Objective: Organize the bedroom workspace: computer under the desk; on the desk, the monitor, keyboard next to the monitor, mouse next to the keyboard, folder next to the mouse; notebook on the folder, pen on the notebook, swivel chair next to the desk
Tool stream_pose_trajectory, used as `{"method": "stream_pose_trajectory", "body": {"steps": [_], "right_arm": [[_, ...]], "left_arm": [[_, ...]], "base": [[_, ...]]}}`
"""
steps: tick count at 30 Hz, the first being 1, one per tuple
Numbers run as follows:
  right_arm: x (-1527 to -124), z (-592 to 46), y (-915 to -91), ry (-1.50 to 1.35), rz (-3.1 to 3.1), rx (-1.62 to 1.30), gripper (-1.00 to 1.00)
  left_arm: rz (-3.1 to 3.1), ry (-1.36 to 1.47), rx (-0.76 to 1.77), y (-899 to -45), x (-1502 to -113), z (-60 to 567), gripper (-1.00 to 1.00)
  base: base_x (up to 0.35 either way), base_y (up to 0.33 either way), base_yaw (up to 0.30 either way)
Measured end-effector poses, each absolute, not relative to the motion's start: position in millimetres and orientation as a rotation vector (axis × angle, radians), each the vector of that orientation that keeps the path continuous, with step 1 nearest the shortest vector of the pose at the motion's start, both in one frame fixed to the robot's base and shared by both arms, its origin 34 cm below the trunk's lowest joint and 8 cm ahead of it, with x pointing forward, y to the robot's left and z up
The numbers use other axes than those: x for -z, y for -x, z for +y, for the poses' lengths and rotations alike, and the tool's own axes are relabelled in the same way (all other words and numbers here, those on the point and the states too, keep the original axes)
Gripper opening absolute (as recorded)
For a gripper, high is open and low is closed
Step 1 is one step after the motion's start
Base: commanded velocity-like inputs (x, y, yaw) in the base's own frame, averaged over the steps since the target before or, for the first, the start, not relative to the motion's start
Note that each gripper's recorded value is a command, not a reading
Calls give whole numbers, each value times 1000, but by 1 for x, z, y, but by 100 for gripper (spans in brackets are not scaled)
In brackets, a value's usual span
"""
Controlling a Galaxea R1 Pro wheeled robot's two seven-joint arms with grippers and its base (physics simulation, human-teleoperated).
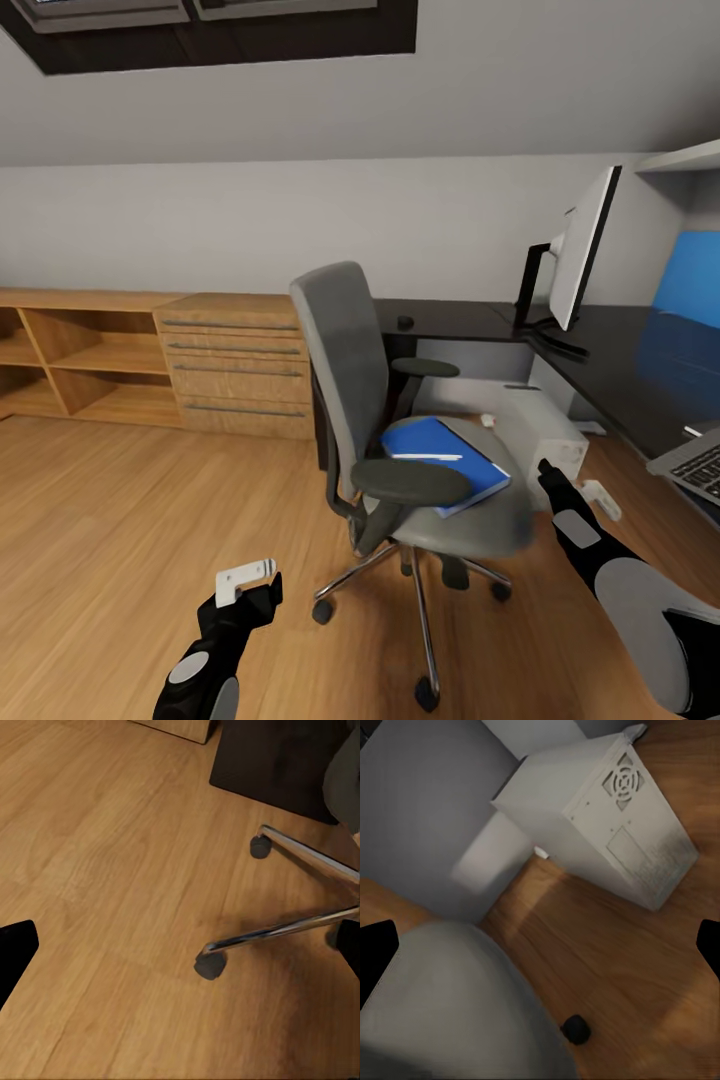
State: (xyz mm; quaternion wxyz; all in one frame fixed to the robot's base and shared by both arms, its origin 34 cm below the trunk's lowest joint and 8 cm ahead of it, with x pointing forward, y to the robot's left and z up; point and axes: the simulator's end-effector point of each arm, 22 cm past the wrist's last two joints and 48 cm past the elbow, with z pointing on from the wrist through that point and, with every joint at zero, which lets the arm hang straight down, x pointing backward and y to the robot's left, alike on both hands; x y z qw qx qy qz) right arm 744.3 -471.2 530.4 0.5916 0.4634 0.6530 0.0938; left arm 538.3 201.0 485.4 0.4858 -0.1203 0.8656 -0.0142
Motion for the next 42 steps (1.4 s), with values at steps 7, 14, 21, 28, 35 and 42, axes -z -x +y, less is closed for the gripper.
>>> {"method": "stream_pose_trajectory", "body": {"steps": [7, 14, 21, 28, 35, 42], "right_arm": [[-520, -469, -741, -1091, 1539, -216, 100], [-511, -466, -737, -1102, 1561, -215, 100], [-509, -464, -737, -1104, 1567, -219, 100], [-503, -458, -738, -1106, 1597, -239, 100], [-497, -456, -738, -1109, 1614, -243, 100], [-491, -455, -738, -1112, 1623, -240, 100]], "left_arm": [[2109, 294, 32, -538, -484, 201, 100], [2108, 295, 31, -538, -485, 202, 100], [2107, 295, 31, -538, -485, 202, 100], [2108, 294, 32, -538, -485, 201, 100], [2115, 295, 32, -538, -482, 201, 100], [2123, 296, 31, -538, -478, 201, 100]], "base": [[85, 0, 0], [6, 0, 0], [0, 0, 0], [0, 0, 19], [0, 0, 106], [0, 0, 132]]}}
